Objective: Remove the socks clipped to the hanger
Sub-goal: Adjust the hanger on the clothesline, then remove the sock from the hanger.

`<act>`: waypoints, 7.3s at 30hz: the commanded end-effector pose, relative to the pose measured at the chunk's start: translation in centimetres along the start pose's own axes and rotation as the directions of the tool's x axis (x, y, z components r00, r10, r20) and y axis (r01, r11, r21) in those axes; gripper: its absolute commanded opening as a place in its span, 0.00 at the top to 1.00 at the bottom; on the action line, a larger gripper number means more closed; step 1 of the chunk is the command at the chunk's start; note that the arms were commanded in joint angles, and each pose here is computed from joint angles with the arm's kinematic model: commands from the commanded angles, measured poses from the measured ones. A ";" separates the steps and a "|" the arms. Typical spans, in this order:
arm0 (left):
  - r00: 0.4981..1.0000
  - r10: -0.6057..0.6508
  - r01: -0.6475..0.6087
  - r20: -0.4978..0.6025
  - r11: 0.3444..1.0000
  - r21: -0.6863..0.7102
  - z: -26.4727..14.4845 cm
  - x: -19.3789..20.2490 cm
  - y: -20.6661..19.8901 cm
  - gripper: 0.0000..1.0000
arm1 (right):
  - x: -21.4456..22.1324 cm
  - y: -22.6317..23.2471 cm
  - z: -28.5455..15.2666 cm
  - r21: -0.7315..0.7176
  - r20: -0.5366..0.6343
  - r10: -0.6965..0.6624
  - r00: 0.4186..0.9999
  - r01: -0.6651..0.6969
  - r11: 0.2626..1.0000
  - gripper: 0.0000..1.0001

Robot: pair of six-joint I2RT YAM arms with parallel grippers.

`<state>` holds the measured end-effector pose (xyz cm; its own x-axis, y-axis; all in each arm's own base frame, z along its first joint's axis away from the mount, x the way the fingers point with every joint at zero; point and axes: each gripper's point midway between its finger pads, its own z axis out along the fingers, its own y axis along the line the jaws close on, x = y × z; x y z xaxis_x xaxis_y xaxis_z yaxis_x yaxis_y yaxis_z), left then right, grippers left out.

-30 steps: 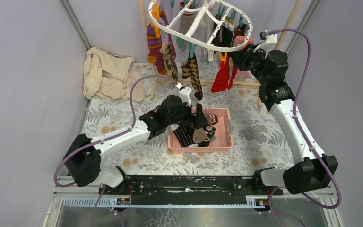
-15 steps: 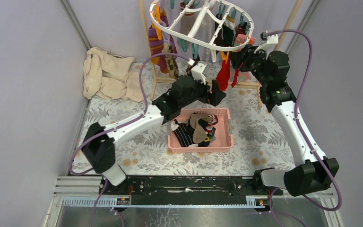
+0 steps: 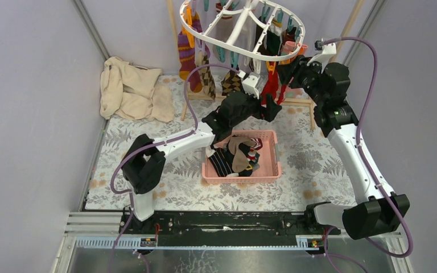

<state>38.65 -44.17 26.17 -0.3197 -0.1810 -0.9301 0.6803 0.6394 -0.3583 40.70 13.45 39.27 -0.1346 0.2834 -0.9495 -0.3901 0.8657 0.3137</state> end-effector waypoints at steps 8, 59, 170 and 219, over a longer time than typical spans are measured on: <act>0.970 -0.016 0.023 0.244 0.999 -0.025 1.9 -6.4 -0.3 0.61 | -0.4 1.0 -2.7 -0.005 0.010 -0.002 1.000 0.002 1.000 0.45; 0.995 -0.054 0.058 0.082 0.998 -0.040 -15.5 -3.8 -0.7 0.69 | 5.2 -14.0 5.6 -0.053 0.191 0.326 0.926 -0.321 0.945 0.32; 0.951 0.113 0.021 0.287 0.905 -0.425 -13.6 -7.7 4.2 1.00 | 4.1 17.9 0.1 -0.397 -0.160 -0.108 0.981 0.036 0.917 0.79; 0.960 0.093 0.035 0.263 0.895 -0.445 -16.0 -9.4 7.9 1.00 | 6.1 -6.1 3.1 -0.093 -0.099 0.155 0.983 -0.164 0.982 0.24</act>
<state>36.56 -25.97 31.83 -0.0965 -0.2827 -0.9544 0.2968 0.9070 -0.2986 44.35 9.82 27.72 -0.3654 0.3781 -0.8506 -0.3101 0.8121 0.4943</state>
